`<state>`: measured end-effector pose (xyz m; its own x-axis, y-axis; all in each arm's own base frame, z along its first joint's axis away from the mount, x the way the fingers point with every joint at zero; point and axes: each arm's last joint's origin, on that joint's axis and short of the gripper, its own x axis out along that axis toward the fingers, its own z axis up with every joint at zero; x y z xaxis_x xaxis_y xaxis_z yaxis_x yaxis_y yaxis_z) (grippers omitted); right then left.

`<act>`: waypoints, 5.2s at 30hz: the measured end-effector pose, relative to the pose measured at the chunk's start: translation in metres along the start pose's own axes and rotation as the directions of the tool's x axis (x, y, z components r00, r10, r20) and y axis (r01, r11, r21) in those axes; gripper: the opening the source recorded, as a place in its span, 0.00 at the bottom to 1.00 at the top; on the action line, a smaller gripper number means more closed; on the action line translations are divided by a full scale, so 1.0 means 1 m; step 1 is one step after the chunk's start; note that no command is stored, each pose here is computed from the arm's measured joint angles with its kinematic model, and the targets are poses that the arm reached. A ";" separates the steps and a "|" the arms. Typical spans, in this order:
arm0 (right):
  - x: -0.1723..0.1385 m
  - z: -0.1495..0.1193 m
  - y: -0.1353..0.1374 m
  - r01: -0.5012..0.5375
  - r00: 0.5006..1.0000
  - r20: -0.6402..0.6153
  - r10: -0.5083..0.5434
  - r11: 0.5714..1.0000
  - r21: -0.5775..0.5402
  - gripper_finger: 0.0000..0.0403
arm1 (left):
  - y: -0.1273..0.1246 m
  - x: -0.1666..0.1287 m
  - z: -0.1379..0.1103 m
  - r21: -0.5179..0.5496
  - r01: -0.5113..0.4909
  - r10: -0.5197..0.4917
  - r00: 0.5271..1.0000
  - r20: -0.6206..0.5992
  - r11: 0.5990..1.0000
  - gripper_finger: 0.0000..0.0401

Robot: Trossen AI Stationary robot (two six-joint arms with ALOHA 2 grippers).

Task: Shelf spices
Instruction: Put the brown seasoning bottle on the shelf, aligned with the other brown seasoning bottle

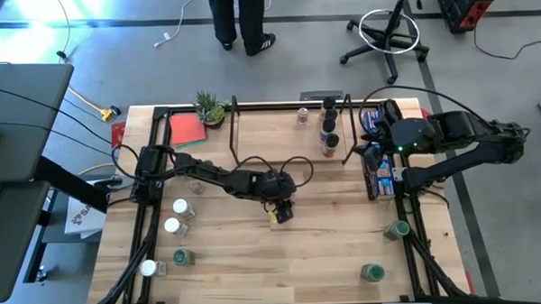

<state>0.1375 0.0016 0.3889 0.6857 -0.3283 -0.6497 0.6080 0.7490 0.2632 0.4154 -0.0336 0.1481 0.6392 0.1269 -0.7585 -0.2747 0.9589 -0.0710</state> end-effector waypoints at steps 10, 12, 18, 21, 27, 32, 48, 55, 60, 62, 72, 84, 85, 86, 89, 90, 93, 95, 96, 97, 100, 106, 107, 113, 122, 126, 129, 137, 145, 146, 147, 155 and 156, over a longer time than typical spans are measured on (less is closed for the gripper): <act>0.000 0.000 -0.001 0.018 1.000 0.016 -0.018 1.000 0.011 0.65 | -0.001 -0.051 0.087 0.061 -0.026 0.020 0.995 0.100 0.998 0.41; 0.000 0.001 -0.001 0.022 1.000 0.019 -0.022 1.000 0.011 0.65 | 0.019 -0.062 0.110 0.037 -0.056 0.050 0.988 0.143 0.998 0.41; 0.000 0.003 -0.001 0.041 0.997 0.057 -0.042 0.999 0.019 0.65 | 0.107 -0.055 0.132 -0.100 -0.134 0.149 0.974 0.168 0.986 0.41; 0.000 0.003 0.000 0.043 0.997 0.067 -0.044 0.999 0.020 0.65 | 0.141 -0.037 0.131 -0.142 -0.102 0.123 0.981 0.151 0.985 0.41; 0.003 0.004 0.002 0.054 0.996 0.069 -0.055 0.998 0.020 0.65 | 0.165 -0.007 0.121 -0.165 -0.117 0.138 0.983 0.120 0.979 0.41; 0.006 0.004 0.003 0.060 0.996 0.062 -0.061 0.998 0.016 0.65 | 0.172 0.004 0.115 -0.146 -0.174 0.189 0.977 0.096 0.974 0.41; 0.008 0.004 0.005 0.073 0.995 0.063 -0.074 0.997 0.021 0.65 | 0.180 0.007 0.122 -0.105 -0.222 0.238 0.955 0.178 0.969 0.48; 0.008 0.005 0.005 0.076 0.995 0.067 -0.078 0.996 0.037 0.65 | 0.173 -0.018 0.131 -0.038 -0.227 0.230 0.954 0.195 0.973 0.42; 0.008 0.005 0.004 0.081 0.994 0.070 -0.083 0.996 0.036 0.65 | 0.162 -0.021 0.126 -0.003 -0.104 0.103 0.986 0.130 0.995 0.30; 0.008 0.005 0.004 0.088 0.993 0.076 -0.090 0.996 0.030 0.65 | 0.159 -0.009 0.119 0.004 -0.083 0.083 0.992 0.097 0.997 0.24; 0.008 0.004 0.004 0.096 0.993 0.073 -0.098 0.995 0.025 0.65 | 0.162 0.017 0.110 0.078 -0.121 0.114 0.990 0.085 0.990 0.01; 0.008 0.004 0.003 0.103 0.992 0.066 -0.104 0.994 0.022 0.65 | 0.182 0.019 0.114 0.143 -0.156 0.136 0.981 0.138 0.977 0.00; 0.008 0.004 0.003 0.103 0.992 0.066 -0.104 0.994 0.021 0.65 | 0.183 0.019 0.115 0.141 -0.156 0.136 0.980 0.146 0.978 0.00; 0.008 0.004 0.003 0.103 0.992 0.067 -0.105 0.994 0.022 0.65 | 0.184 0.019 0.116 0.139 -0.157 0.135 0.979 0.155 0.978 0.00; 0.008 0.004 0.003 0.103 0.992 0.067 -0.105 0.994 0.021 0.65 | 0.187 0.018 0.118 0.147 -0.166 0.139 0.975 0.175 0.975 0.00; 0.008 0.004 0.003 0.104 0.992 0.066 -0.105 0.994 0.021 0.65 | 0.187 0.018 0.118 0.149 -0.166 0.139 0.975 0.175 0.975 0.00; 0.008 0.003 0.003 0.105 0.992 0.065 -0.106 0.994 0.020 0.65 | 0.180 0.011 0.123 0.160 -0.141 0.116 0.980 0.160 0.977 0.00; 0.008 0.002 0.002 0.098 0.994 0.043 -0.099 0.995 0.013 0.65 | 0.168 -0.003 0.130 0.178 -0.121 0.097 0.986 0.139 0.977 0.00; 0.008 0.001 0.002 0.085 0.996 0.020 -0.086 0.996 0.008 0.65 | 0.160 -0.012 0.136 0.188 -0.112 0.086 0.986 0.142 0.976 0.00; 0.008 0.000 0.002 0.070 0.998 -0.010 -0.070 0.998 0.003 0.65 | 0.152 -0.022 0.141 0.193 -0.103 0.076 0.987 0.142 0.976 0.00; 0.007 -0.008 0.004 -0.030 0.989 -0.147 0.026 0.999 -0.025 0.65 | 0.124 -0.051 0.151 0.197 -0.069 0.038 0.987 0.153 0.978 0.00; 0.012 -0.048 0.025 -0.345 0.821 -0.502 0.272 0.937 -0.055 0.65 | 0.065 -0.114 0.163 0.153 -0.035 -0.009 0.960 0.280 0.988 0.00; 0.013 -0.058 0.027 -0.385 0.773 -0.567 0.284 0.921 -0.064 0.65 | 0.057 -0.121 0.163 0.143 -0.031 -0.012 0.957 0.288 0.989 0.00; 0.022 -0.113 0.031 -0.559 0.503 -0.824 0.261 0.826 -0.080 0.65 | 0.017 -0.139 0.155 0.127 -0.021 -0.020 0.949 0.315 0.992 0.00; 0.048 -0.147 0.049 -0.654 0.501 -0.788 0.358 0.753 -0.073 0.65 | -0.018 -0.146 0.119 0.042 0.028 -0.031 0.997 0.067 0.999 0.00; 0.060 -0.148 0.051 -0.557 0.655 -0.701 0.282 0.807 -0.195 0.65 | -0.018 -0.168 0.096 -0.099 -0.010 -0.003 0.991 -0.136 0.995 0.00; 0.070 -0.142 0.051 -0.475 0.755 -0.612 0.237 0.840 -0.261 0.65 | -0.012 -0.190 0.082 -0.192 -0.080 0.026 0.963 -0.269 0.978 0.00; 0.091 -0.113 0.039 -0.242 0.915 -0.385 0.118 0.926 -0.291 0.65 | 0.000 -0.244 0.043 -0.457 -0.350 0.063 0.844 -0.533 0.817 0.14; 0.093 -0.082 0.035 -0.141 0.969 -0.234 0.081 0.957 -0.253 0.65 | 0.018 -0.241 -0.009 -0.530 -0.532 0.061 0.741 -0.669 0.661 0.43; 0.093 -0.080 0.035 -0.140 0.972 -0.219 0.082 0.955 -0.262 0.65 | 0.024 -0.238 -0.016 -0.523 -0.556 0.069 0.725 -0.686 0.646 0.46; 0.093 -0.077 0.036 -0.144 0.974 -0.208 0.088 0.952 -0.270 0.65 | 0.030 -0.234 -0.022 -0.517 -0.574 0.074 0.711 -0.699 0.635 0.49; 0.092 -0.065 0.035 -0.142 0.980 -0.174 0.093 0.946 -0.290 0.65 | 0.070 -0.197 -0.064 -0.455 -0.639 0.069 0.622 -0.780 0.620 0.59; 0.091 -0.065 0.035 -0.142 0.980 -0.174 0.094 0.948 -0.286 0.65 | 0.075 -0.194 -0.069 -0.434 -0.654 0.084 0.605 -0.792 0.620 0.59</act>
<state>0.1955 0.0352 0.2924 0.6600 -0.1515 -0.7359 0.3646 0.9210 0.1374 0.2217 -0.0042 0.2450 -0.2052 -0.0441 -0.9777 -0.8999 0.4011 0.1708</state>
